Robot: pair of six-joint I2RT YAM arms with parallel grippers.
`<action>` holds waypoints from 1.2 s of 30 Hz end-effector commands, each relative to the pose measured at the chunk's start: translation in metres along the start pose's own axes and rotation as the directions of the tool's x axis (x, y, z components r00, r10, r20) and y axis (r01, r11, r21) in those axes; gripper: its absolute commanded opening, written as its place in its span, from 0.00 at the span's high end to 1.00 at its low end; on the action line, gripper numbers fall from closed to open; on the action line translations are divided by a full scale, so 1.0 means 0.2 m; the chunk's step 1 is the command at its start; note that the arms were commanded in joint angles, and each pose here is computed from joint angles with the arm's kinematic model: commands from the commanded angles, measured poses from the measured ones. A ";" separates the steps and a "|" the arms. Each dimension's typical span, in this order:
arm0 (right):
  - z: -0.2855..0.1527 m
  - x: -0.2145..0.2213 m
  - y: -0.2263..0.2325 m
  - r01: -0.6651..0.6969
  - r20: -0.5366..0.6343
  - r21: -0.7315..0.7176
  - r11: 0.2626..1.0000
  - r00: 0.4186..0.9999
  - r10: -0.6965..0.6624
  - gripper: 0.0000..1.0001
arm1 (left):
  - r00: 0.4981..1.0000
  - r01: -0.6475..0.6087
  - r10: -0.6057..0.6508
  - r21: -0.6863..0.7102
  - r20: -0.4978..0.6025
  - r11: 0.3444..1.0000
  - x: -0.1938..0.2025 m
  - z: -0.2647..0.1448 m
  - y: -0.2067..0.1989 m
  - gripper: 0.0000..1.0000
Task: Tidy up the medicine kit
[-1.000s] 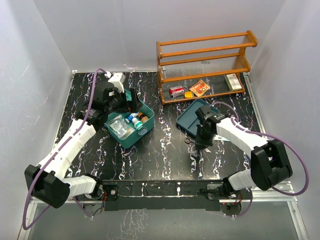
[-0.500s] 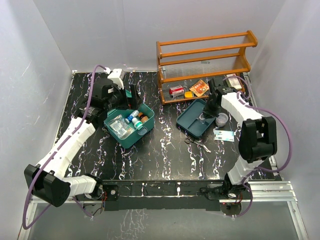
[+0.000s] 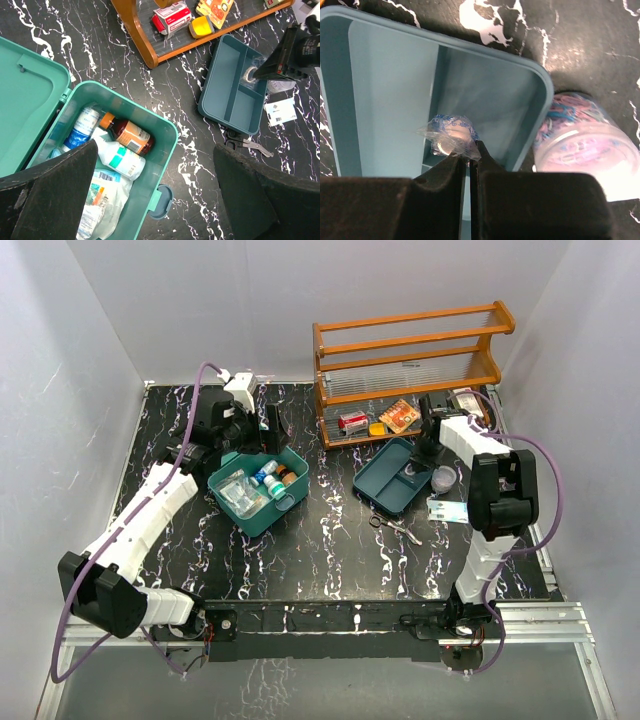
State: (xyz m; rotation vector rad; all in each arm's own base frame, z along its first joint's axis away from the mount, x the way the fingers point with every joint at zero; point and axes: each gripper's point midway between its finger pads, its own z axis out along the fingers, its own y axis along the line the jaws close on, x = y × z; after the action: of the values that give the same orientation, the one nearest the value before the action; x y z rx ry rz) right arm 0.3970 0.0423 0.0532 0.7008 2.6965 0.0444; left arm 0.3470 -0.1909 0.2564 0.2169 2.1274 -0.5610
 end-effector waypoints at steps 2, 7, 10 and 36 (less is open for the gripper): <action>0.03 -0.08 0.10 0.012 0.022 -0.073 0.997 1.000 -0.011 1.00 | 0.998 -0.027 0.025 0.028 0.062 0.999 -0.12 -0.05 -0.04 0.01; 0.05 0.07 0.11 0.043 -0.088 -0.129 0.991 0.995 -0.054 0.99 | 0.998 -0.028 0.026 0.026 0.061 0.999 -0.11 -0.06 -0.04 0.01; 0.03 0.13 0.14 0.052 -0.137 -0.190 0.980 0.987 -0.078 0.97 | 0.998 -0.029 0.027 0.027 0.061 0.999 -0.11 -0.06 -0.04 0.01; -0.22 0.02 0.19 0.014 0.027 -0.175 0.985 1.000 -0.009 0.71 | 0.998 -0.025 0.023 0.033 0.057 0.999 -0.13 -0.02 -0.05 0.01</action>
State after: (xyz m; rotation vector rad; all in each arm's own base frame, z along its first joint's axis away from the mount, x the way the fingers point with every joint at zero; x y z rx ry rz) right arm 0.3775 0.0812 0.0700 0.6485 2.7361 0.2413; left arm 0.3491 -0.1928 0.2603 0.2310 2.1175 -0.5649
